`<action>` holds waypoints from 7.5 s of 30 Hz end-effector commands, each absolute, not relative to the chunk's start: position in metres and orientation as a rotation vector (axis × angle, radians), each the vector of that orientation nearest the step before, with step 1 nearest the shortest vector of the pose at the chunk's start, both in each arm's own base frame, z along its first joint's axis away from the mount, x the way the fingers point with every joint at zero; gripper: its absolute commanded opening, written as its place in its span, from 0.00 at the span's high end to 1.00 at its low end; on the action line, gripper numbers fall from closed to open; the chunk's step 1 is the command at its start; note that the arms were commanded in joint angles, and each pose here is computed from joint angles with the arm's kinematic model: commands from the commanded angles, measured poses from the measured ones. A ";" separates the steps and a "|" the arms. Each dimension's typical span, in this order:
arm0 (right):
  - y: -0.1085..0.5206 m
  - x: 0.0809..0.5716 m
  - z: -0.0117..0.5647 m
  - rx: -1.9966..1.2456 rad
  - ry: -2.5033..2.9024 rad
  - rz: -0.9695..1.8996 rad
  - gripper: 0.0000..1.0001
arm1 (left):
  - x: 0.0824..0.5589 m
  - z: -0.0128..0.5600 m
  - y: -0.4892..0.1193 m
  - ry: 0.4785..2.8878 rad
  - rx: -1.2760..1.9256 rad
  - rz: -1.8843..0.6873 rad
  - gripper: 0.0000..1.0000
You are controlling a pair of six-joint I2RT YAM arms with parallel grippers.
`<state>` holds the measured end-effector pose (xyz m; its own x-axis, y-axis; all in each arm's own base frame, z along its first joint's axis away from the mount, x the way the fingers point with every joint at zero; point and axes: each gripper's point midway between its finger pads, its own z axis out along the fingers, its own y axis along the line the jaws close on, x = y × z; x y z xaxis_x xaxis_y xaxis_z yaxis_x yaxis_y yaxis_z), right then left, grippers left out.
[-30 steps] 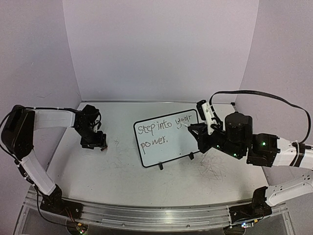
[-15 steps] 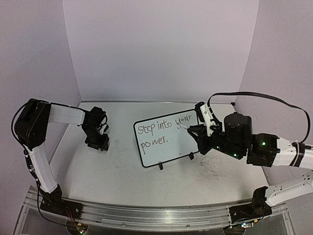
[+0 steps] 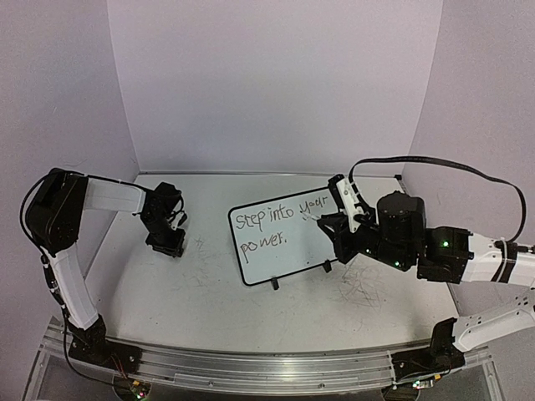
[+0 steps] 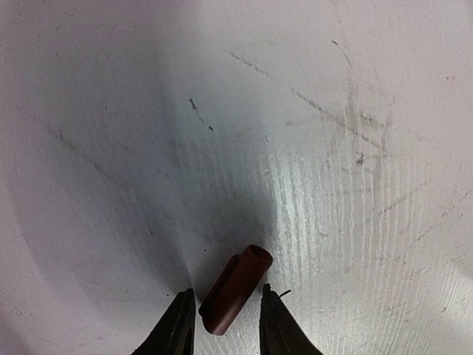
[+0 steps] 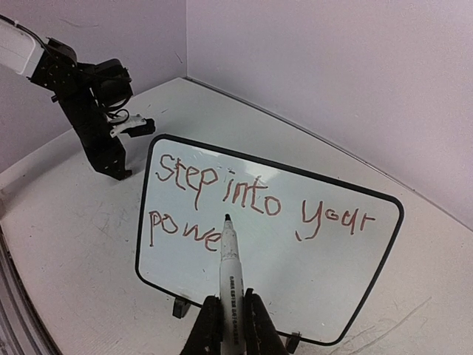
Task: Write a sentence on the whiteboard
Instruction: Pick up the pen cap from the center of the board, then insert the whiteboard marker without the cap into the pen cap.
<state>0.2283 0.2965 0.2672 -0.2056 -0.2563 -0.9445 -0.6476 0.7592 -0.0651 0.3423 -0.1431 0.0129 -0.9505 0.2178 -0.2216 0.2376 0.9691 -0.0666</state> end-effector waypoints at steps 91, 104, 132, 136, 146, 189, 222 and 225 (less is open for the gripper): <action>0.329 0.223 0.293 -0.902 1.765 0.750 1.00 | 0.298 0.184 -0.180 2.440 0.462 -0.284 1.00; 0.357 0.211 0.266 -1.209 1.930 0.849 1.00 | 0.212 0.280 -0.244 2.071 0.817 -0.539 1.00; 0.398 0.208 0.269 -1.275 1.992 1.055 1.00 | 0.178 0.221 -0.330 1.907 1.394 -0.258 1.00; 0.403 0.206 0.272 -1.295 1.977 1.093 1.00 | 0.177 0.218 -0.333 1.902 1.407 -0.257 1.00; 0.405 0.205 0.265 -1.312 1.984 1.101 1.00 | 0.176 0.216 -0.339 1.891 1.416 -0.262 1.00; 0.387 0.203 0.266 -1.251 1.962 1.045 1.00 | 0.173 0.215 -0.333 1.888 1.394 -0.252 1.00; 0.402 0.208 0.250 -1.268 1.982 1.086 1.00 | 0.172 0.220 -0.338 1.876 1.395 -0.266 1.00; 0.402 0.207 0.247 -1.272 1.989 1.088 1.00 | 0.172 0.218 -0.338 1.878 1.396 -0.263 1.00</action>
